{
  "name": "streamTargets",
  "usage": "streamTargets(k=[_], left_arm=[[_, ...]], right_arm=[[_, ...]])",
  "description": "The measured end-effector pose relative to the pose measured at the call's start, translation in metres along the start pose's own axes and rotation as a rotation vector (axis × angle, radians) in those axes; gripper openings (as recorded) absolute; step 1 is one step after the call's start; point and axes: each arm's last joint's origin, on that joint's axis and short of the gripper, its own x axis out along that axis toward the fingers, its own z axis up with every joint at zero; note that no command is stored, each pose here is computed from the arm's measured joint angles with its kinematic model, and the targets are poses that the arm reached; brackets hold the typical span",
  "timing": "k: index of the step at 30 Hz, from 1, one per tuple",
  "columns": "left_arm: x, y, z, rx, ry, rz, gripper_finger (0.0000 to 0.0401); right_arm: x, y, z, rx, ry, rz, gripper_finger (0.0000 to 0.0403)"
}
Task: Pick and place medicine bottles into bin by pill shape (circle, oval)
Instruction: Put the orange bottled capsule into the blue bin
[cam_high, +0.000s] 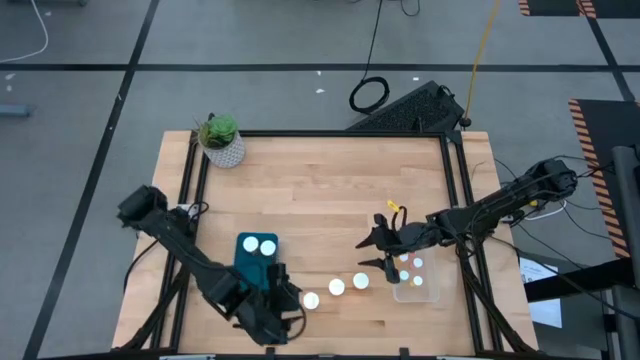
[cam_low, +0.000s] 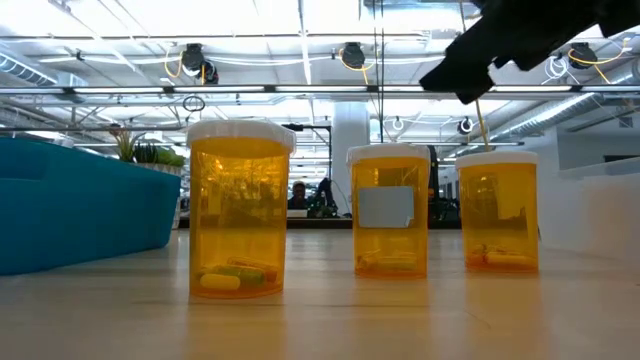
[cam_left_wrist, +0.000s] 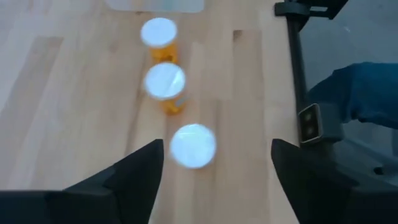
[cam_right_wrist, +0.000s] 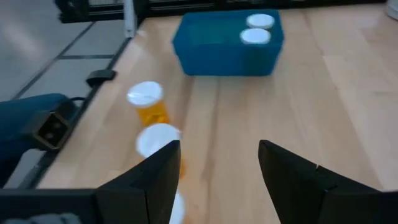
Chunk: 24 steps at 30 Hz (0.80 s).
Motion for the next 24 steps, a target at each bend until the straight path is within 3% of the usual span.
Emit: streamTargets(k=[5, 12, 20, 24], left_arm=[[0.006, -0.018, 0.009, 0.006, 0.02, 0.002, 0.0324], [0.026, -0.023, -0.001, -0.021, 0.106, 0.039, 0.0328], [0.058, -0.015, -0.006, -0.062, 0.166, 0.084, 0.0329], [0.061, -0.007, 0.002, -0.088, 0.154, 0.091, 0.0333]], right_arm=[[-0.002, 0.011, -0.002, -0.019, 0.005, 0.04, 0.0212], [-0.002, 0.012, -0.003, -0.011, -0.004, 0.001, 0.0212], [-0.002, 0.012, -0.002, -0.047, -0.009, -0.002, 0.0212], [-0.002, 0.012, -0.003, -0.087, -0.005, -0.003, 0.0212]])
